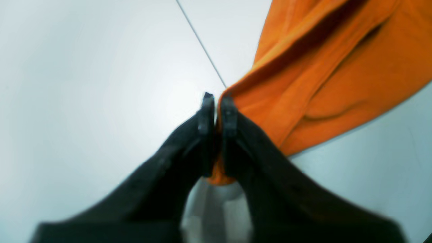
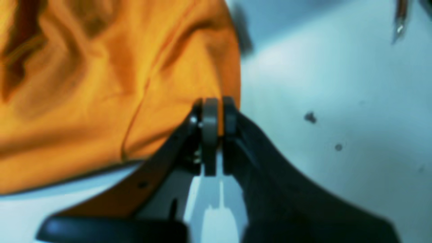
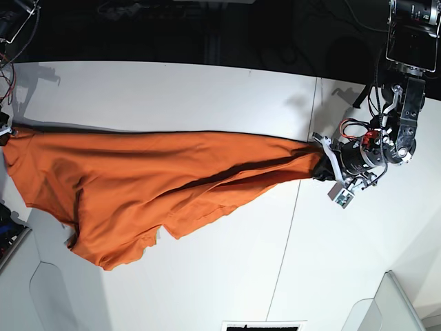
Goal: Layout the t-shirt on the table in an organized manner, then fold the t-shirt properly
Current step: 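Pull the held edge with the left gripper away from the right gripper, then lift the shirt with both grippers and lay it flat, stretched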
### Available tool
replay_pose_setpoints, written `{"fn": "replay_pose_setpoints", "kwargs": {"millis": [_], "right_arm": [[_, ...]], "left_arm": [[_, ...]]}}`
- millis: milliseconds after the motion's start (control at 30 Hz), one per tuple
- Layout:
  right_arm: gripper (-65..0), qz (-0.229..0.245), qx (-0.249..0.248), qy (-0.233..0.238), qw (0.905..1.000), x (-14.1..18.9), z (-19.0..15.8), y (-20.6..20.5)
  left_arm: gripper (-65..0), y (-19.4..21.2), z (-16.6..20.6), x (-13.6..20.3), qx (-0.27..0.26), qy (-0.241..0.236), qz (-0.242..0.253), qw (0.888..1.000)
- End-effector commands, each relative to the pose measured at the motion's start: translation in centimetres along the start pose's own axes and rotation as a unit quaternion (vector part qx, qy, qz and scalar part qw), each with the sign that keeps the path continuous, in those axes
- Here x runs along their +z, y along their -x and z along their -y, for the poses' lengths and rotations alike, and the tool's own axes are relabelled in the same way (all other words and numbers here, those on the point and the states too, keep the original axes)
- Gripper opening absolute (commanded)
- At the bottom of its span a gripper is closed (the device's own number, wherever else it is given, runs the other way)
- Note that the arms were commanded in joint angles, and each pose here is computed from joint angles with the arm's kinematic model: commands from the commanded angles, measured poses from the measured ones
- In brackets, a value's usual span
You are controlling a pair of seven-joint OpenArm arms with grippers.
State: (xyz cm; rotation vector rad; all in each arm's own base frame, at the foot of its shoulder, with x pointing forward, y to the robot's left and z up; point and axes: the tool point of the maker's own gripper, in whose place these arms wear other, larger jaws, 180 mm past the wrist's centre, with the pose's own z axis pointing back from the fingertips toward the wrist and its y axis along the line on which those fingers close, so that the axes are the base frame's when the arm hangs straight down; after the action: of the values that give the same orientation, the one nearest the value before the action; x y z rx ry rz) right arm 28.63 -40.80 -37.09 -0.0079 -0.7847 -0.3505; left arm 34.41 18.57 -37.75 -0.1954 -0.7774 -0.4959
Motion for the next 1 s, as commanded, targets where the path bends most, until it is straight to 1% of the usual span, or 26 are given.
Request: {"fn": "replay_pose_setpoints", "kwargs": {"millis": [0,33,67,100,133,267,400,467,533,633,700,767,833,867,900,967], "right_arm": [[-55.9,0.028,0.008,0.001,0.9996,0.8,0.5,-2.5],[-48.7,0.027,0.005,-0.004,0.9996,0.9,0.4,-2.5],[-42.9,0.026,0.002,-0.006,0.9996,1.0,0.4,-2.5],[-39.3,0.028,-0.003,-0.009,0.9996,1.0,0.3,-2.7],[-38.1,0.031,-0.007,-0.013,0.9994,1.2,0.4,-2.8],[-38.2,0.055,-0.021,-0.036,0.9976,2.9,0.3,-4.3],[-38.2,0.092,-0.034,-0.025,0.9949,5.7,2.1,-5.9],[-38.2,0.085,-0.030,-0.011,0.9958,6.3,3.0,-5.2],[-38.2,0.067,-0.027,-0.004,0.9974,6.3,3.6,-3.6],[-38.2,0.045,-0.028,0.005,0.9986,6.3,4.3,-1.1],[-38.2,0.037,-0.036,0.011,0.9986,6.2,5.0,0.3],[-37.9,0.031,-0.048,0.014,0.9983,5.9,5.7,1.4],[-35.0,0.024,-0.064,0.015,0.9976,5.4,6.2,2.4],[-32.7,0.025,-0.070,0.014,0.9971,5.2,6.3,2.7],[-30.7,0.024,-0.075,0.014,0.9968,4.9,6.3,3.0],[-29.5,0.020,-0.082,0.010,0.9964,4.3,6.2,3.7]], "left_arm": [[-50.2,-1.5,-0.9,0.6,-0.004,-0.006,0.019,1.000],[-46.5,-1.5,-0.8,0.6,-0.003,-0.005,0.017,1.000],[-43.3,-1.5,-0.8,0.6,-0.001,-0.004,0.017,1.000],[-40.9,-1.5,-0.7,0.6,0.004,0.000,0.017,1.000],[-39.5,-1.4,-0.5,0.6,0.010,0.005,0.016,1.000],[-39.4,-2.0,-0.4,1.2,0.047,0.028,0.032,0.998],[-39.4,-2.8,-0.9,2.9,0.075,0.057,0.062,0.994],[-39.4,-3.1,-1.2,4.0,0.094,0.072,0.078,0.990],[-39.3,-3.0,-1.6,4.8,0.106,0.080,0.085,0.987],[-39.4,-1.7,-1.2,5.0,0.118,0.087,0.073,0.987],[-39.4,-0.5,-0.4,4.9,0.117,0.095,0.062,0.987],[-39.3,0.9,0.0,4.7,0.119,0.092,0.048,0.987],[-39.3,2.0,0.1,4.5,0.113,0.079,0.041,0.990],[-38.2,2.6,-0.1,4.4,0.106,0.069,0.038,0.991],[-35.8,3.0,-0.2,4.3,0.097,0.060,0.037,0.993],[-31.1,3.5,-0.1,4.0,0.075,0.047,0.034,0.996]]}}
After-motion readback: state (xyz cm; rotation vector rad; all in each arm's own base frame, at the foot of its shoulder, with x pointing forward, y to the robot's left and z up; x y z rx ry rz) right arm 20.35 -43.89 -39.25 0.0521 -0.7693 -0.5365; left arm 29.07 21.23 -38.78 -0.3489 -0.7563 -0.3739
